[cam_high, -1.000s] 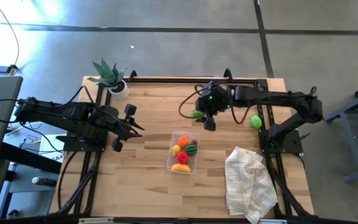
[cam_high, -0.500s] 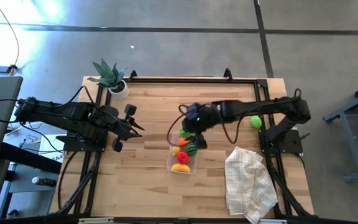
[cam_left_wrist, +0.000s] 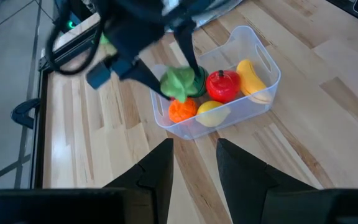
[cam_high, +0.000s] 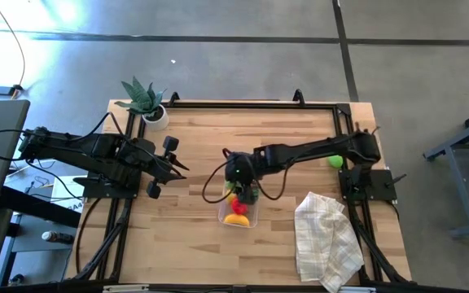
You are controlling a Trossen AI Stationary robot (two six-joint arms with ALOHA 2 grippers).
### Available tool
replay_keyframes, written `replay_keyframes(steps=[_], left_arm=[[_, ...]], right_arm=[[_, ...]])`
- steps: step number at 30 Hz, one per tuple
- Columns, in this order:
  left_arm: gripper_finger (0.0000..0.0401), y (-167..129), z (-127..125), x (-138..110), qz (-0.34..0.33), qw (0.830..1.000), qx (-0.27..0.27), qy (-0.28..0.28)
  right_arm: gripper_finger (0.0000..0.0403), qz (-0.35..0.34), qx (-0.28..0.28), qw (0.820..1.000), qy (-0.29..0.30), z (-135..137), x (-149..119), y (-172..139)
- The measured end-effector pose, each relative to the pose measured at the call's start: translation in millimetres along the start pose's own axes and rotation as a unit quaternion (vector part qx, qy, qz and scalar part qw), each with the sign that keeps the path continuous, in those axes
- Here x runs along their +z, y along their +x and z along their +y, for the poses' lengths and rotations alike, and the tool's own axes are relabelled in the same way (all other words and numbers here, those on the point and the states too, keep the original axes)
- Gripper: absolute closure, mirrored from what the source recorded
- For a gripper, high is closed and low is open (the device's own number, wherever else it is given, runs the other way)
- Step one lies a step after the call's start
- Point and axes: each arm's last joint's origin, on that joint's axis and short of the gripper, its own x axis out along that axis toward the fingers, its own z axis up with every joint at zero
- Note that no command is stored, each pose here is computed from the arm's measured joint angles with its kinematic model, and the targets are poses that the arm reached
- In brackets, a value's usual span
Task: Pick and placing Produce into tupperware
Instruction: Put the starfruit into the transparent bin
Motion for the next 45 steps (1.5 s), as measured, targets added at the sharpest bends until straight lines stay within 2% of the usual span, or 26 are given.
replay_keyframes(steps=[7, 22, 45], left_arm=[[0.0290, 0.0, 0.0, 0.1, 0.000, 1.000, 0.000, 0.000], [0.0290, 0.0, 0.0, 0.0, 0.000, 1.000, 0.000, 0.000], [0.0290, 0.1, -0.1, 0.0, 0.000, 1.000, 0.000, 0.000]], right_arm=[[0.0186, 0.024, -0.003, 0.999, 0.028, -3.4, -4.5, 13.3], [0.0186, 0.060, -0.014, 0.998, 0.012, -6.8, -12.7, 35.6], [0.0186, 0.067, -0.016, 0.998, 0.011, -9.8, -14.6, 43.0]])
